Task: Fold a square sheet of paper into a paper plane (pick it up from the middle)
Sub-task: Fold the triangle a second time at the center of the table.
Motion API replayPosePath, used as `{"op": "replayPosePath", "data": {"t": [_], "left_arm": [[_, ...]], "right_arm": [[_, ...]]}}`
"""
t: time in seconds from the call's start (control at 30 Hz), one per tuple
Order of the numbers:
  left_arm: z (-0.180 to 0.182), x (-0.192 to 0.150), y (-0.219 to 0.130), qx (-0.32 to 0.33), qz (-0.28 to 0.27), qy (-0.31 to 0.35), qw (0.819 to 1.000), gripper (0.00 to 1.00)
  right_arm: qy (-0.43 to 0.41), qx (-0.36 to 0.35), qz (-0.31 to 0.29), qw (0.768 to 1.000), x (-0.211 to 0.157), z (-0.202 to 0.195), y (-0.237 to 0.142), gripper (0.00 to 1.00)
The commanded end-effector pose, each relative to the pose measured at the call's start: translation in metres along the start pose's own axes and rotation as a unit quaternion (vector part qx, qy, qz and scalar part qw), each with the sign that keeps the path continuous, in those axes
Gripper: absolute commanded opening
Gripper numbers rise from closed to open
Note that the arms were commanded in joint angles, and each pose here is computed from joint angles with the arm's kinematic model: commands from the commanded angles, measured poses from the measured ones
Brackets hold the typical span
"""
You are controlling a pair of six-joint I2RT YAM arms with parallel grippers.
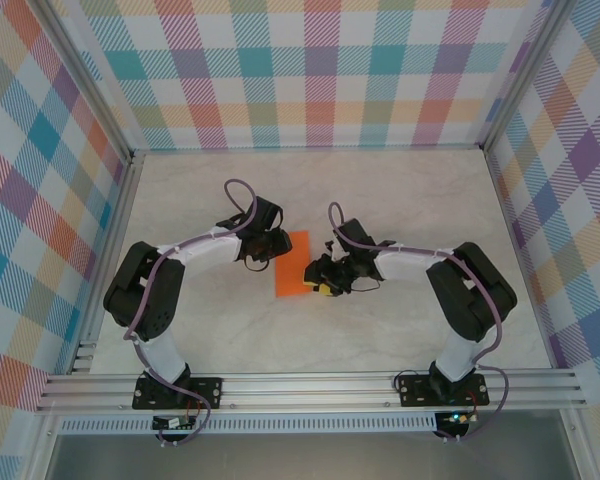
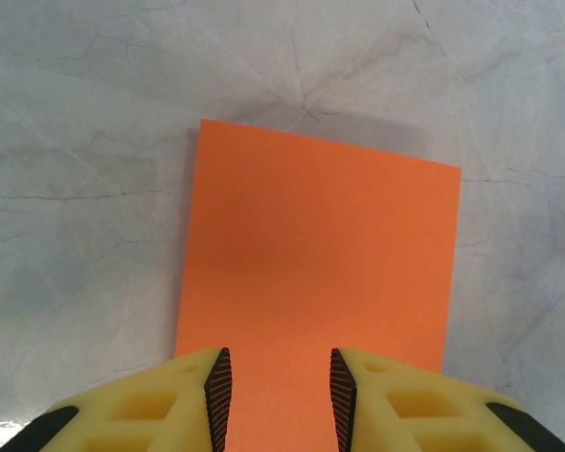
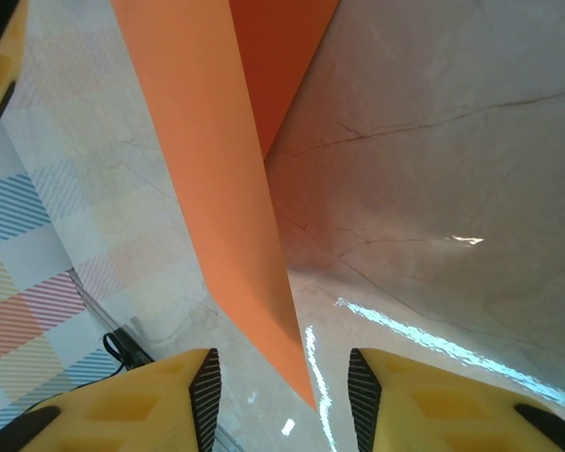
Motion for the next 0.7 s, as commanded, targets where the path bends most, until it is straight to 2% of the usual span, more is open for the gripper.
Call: {"op": "replayPosePath", "data": {"t": [0.0, 0.1, 0.27, 0.33, 0.5, 0.67], "left_arm": [[-0.003, 0.01, -0.001, -0.011, -0.009, -0.008, 1.0, 0.35], [-0.003, 0.01, 0.0, -0.011, -0.007, -0.009, 1.0, 0.35], [-0.005, 0.008, 0.001, -0.023, 0.0, -0.006, 1.0, 0.35], [-0.007, 0.006, 0.003, -0.037, 0.006, -0.006, 0.999, 0.34], [-0.01, -0.003, 0.008, -0.075, 0.034, -0.002, 0.997, 0.32], [-0.003, -0.011, 0.015, -0.079, 0.048, -0.003, 0.996, 0.29]], "right_arm": [[0.008, 0.01, 0.019, 1.0, -0.007, 0.001, 0.006, 0.39], [0.008, 0.011, 0.022, 1.0, -0.01, 0.0, 0.006, 0.3], [-0.001, 0.002, 0.016, 1.0, -0.012, 0.0, 0.001, 0.08], [-0.007, -0.007, 0.018, 1.0, -0.014, -0.001, -0.002, 0.02], [-0.02, -0.03, 0.046, 0.998, -0.024, -0.005, -0.009, 0.0], [-0.023, -0.042, 0.062, 0.997, -0.031, -0.008, -0.013, 0.0]]}}
Point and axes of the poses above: each hand's point on the last joint's axis, 136 mm out from that joint toward the fingers, its own y axis out along the fingers, its own z axis along the line the jaws close on, x = y × z, the point moved 6 cm from there along -y, back along the fingers, and after that the axes turned 10 degrees about -y, right-handed, at the moved point
